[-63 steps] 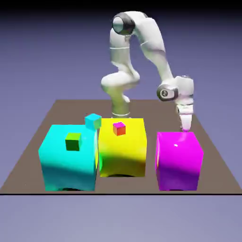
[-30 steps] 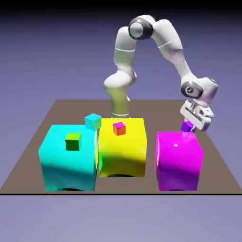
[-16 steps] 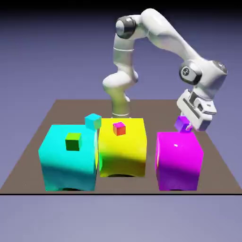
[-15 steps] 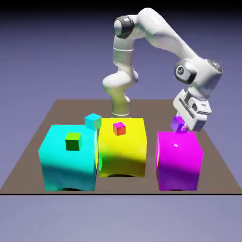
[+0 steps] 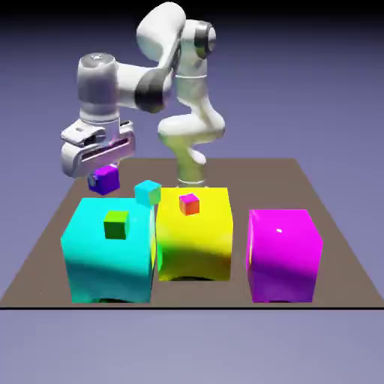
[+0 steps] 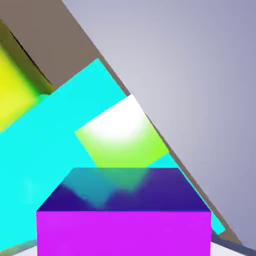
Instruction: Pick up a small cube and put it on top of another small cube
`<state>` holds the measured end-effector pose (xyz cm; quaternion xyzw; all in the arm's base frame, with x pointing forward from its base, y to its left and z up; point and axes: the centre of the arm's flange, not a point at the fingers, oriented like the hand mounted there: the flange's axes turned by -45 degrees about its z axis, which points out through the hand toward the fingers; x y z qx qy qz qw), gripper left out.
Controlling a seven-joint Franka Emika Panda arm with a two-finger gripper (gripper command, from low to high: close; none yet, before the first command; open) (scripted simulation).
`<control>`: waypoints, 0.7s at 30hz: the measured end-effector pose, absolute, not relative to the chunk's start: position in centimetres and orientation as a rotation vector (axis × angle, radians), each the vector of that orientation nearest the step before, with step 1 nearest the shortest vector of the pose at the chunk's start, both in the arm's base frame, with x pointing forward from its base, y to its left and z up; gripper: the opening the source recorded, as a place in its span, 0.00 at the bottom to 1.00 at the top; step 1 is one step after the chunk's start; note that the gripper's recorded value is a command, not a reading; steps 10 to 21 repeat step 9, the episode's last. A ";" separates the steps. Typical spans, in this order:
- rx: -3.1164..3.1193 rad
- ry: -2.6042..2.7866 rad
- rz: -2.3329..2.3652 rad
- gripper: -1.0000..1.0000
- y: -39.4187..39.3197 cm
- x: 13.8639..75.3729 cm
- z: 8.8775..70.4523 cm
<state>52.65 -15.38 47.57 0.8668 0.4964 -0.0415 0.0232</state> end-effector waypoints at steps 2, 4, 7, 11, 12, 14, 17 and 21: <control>2.711 1.492 -0.130 0.00 -17.4 52.1 44.1; 2.731 1.456 -0.131 0.00 -18.9 51.4 40.7; 2.725 1.464 -0.131 1.00 -18.6 51.5 40.6; 2.720 1.474 -0.130 1.00 -18.1 51.9 44.0; 2.720 1.474 -0.130 1.00 -18.1 51.9 44.0; 2.720 1.474 -0.130 1.00 -18.1 51.9 44.0; 2.720 1.474 -0.130 1.00 -18.1 51.9 44.0; 2.720 1.474 -0.130 1.00 -18.1 51.9 44.0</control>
